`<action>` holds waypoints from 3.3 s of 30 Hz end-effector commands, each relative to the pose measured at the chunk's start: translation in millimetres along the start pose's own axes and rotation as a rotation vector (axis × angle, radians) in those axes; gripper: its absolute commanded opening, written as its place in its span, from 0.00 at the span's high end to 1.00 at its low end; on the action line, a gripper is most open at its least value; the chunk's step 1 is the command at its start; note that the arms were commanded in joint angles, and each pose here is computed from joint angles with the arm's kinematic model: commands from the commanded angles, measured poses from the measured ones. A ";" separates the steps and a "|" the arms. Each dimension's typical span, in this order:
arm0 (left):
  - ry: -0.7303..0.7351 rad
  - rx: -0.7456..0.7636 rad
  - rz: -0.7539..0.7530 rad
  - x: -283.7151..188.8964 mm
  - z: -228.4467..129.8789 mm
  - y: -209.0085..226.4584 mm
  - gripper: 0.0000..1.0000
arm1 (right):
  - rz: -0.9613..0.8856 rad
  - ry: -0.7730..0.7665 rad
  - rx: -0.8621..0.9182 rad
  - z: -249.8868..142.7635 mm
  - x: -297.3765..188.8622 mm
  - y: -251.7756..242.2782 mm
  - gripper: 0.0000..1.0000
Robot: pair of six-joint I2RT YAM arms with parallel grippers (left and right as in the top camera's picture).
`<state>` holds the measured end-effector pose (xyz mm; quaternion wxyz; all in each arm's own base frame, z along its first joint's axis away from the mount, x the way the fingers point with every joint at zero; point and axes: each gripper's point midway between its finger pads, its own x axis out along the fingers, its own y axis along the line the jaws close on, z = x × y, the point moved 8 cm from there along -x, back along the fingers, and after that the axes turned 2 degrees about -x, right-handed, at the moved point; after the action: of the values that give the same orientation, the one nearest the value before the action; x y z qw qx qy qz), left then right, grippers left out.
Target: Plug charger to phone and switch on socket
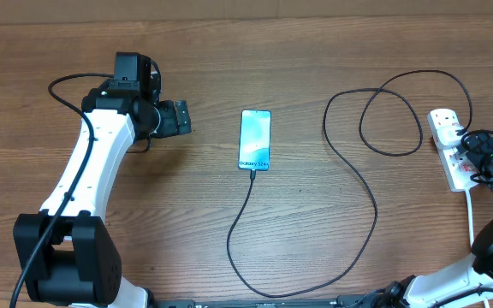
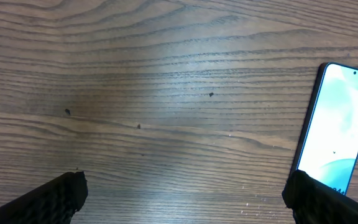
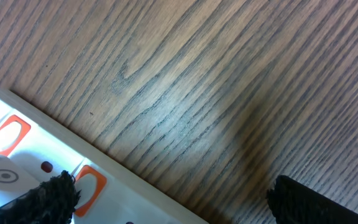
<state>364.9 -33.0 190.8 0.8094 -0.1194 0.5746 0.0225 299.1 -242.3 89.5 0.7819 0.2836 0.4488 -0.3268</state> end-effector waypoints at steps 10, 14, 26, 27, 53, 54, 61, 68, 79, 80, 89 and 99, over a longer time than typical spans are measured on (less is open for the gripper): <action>-0.009 0.016 0.006 -1.6 0.9 0.2 0.00 | 0.018 0.140 -0.030 -28.3 14.0 1.1 0.00; -0.009 0.016 0.006 -1.6 0.9 0.2 0.00 | 0.012 0.175 -0.027 -35.3 23.6 -0.8 0.00; -0.009 0.016 0.006 -1.6 0.9 0.2 0.01 | -0.077 0.103 -0.034 7.3 -12.7 1.2 0.00; -0.009 0.016 0.006 -1.6 0.9 0.2 0.00 | -0.075 0.094 -0.034 11.4 -18.2 2.5 0.00; -0.009 0.016 0.006 -1.6 0.9 0.2 0.00 | 0.322 0.322 0.043 -20.8 -124.2 52.1 0.00; -0.009 0.016 0.006 -1.6 0.9 0.2 0.00 | 0.323 0.321 0.043 -20.6 -124.2 52.1 0.00; -0.009 0.016 0.006 -1.6 0.9 0.2 0.00 | 0.322 0.322 0.043 -20.7 -124.2 52.1 0.00; -0.009 0.016 0.006 -1.6 0.9 0.2 0.00 | 0.322 0.322 0.043 -20.7 -124.2 52.1 0.00; -0.009 0.016 0.006 -1.6 0.9 0.2 0.01 | 0.322 0.322 0.043 -20.7 -124.2 52.1 0.00; -0.009 0.016 0.006 -1.6 0.9 0.2 0.00 | 0.322 0.322 0.043 -20.7 -124.2 52.1 0.00; -0.009 0.016 0.006 -1.6 0.9 0.2 0.00 | 0.323 0.321 0.043 -20.6 -124.2 52.1 0.00; 0.003 0.013 0.008 2.6 0.7 1.2 0.01 | 0.322 0.322 0.043 -20.7 -124.2 52.1 0.00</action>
<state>364.9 -33.0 190.8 0.8093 -0.1194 0.5747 0.0225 277.8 -161.9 194.4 0.7309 0.4161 0.5164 -0.1613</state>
